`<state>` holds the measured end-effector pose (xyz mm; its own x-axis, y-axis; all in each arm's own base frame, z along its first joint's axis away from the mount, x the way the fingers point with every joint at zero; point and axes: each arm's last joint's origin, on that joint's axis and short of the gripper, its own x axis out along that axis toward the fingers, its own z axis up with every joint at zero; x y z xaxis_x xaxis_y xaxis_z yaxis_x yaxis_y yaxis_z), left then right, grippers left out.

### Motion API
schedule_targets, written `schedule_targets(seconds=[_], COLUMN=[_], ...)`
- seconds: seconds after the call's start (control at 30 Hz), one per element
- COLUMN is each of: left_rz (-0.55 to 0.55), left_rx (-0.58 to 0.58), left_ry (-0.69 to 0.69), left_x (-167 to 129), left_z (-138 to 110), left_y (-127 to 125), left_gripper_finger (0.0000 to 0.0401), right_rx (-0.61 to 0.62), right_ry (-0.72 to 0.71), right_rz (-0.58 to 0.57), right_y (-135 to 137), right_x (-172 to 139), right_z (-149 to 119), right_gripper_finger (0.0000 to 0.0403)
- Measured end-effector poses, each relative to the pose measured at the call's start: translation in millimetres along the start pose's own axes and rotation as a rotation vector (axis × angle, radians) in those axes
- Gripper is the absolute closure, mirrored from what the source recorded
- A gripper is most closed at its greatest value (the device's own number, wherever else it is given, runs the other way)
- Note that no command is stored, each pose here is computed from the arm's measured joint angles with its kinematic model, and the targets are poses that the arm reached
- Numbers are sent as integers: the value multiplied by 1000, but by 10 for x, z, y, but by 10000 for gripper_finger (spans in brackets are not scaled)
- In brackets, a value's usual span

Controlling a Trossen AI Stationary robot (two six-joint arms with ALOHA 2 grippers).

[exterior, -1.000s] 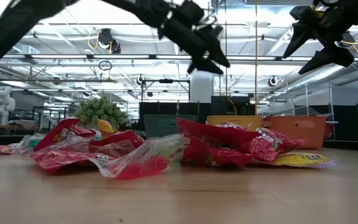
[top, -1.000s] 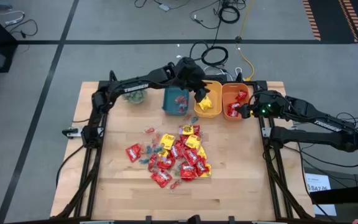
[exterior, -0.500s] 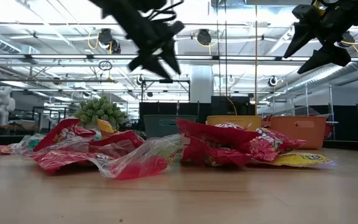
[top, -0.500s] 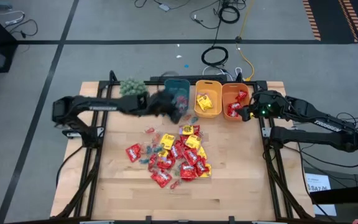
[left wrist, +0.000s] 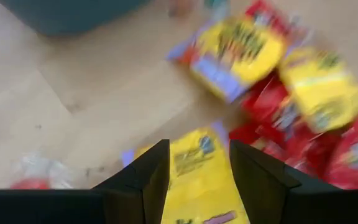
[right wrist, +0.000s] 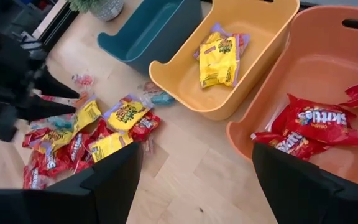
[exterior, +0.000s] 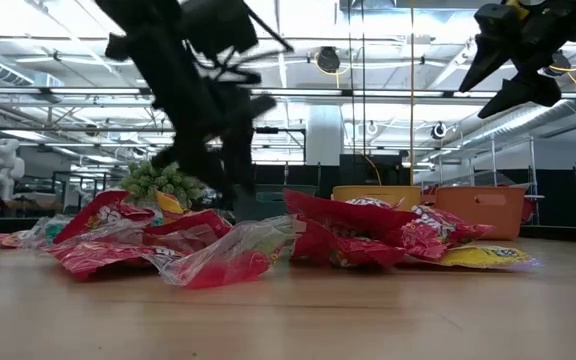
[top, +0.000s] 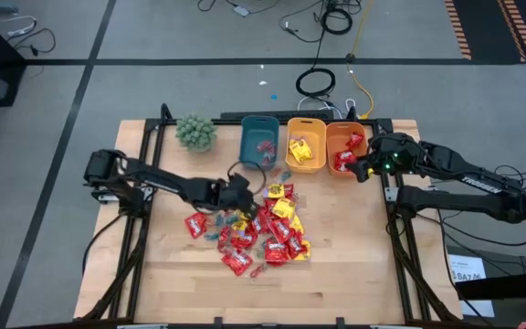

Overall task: Sort candy
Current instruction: Put the yellow candy into the yellow bin

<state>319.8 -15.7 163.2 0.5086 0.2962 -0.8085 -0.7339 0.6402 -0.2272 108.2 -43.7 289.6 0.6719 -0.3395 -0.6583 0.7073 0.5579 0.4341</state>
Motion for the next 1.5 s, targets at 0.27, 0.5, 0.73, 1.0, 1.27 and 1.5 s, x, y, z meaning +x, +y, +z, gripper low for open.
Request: schedule_targets(seconds=[0.27, 0.5, 0.73, 1.0, 1.27, 1.5], left_rz=[112, 101, -16, -94, -182, -260], left_rx=[24, -1, 37, 64, 240, 379], left_ry=[124, 116, 15, -176, -235, -272], left_x=[443, 313, -127, -610, -651, -292], left_z=[-297, -255, 53, 541, 1352, 2154], left_y=[-8, -22, -63, -19, 105, 200], left_gripper_finger=[240, 386, 397, 399, 400, 400], right_rx=[-8, 6, 6, 10, 38, 86], right_ry=[21, 40, 49, 50, 49, 32], right_rz=[-9, 3, -4, -9, -10, -31], right_y=[-12, -12, -19, -21, -21, -26], right_x=[0, -1, -2, -1, -1, 2], right_z=[-18, -27, -36, -38, -37, -32], right_gripper_finger=[106, 106, 106, 106, 106, 106])
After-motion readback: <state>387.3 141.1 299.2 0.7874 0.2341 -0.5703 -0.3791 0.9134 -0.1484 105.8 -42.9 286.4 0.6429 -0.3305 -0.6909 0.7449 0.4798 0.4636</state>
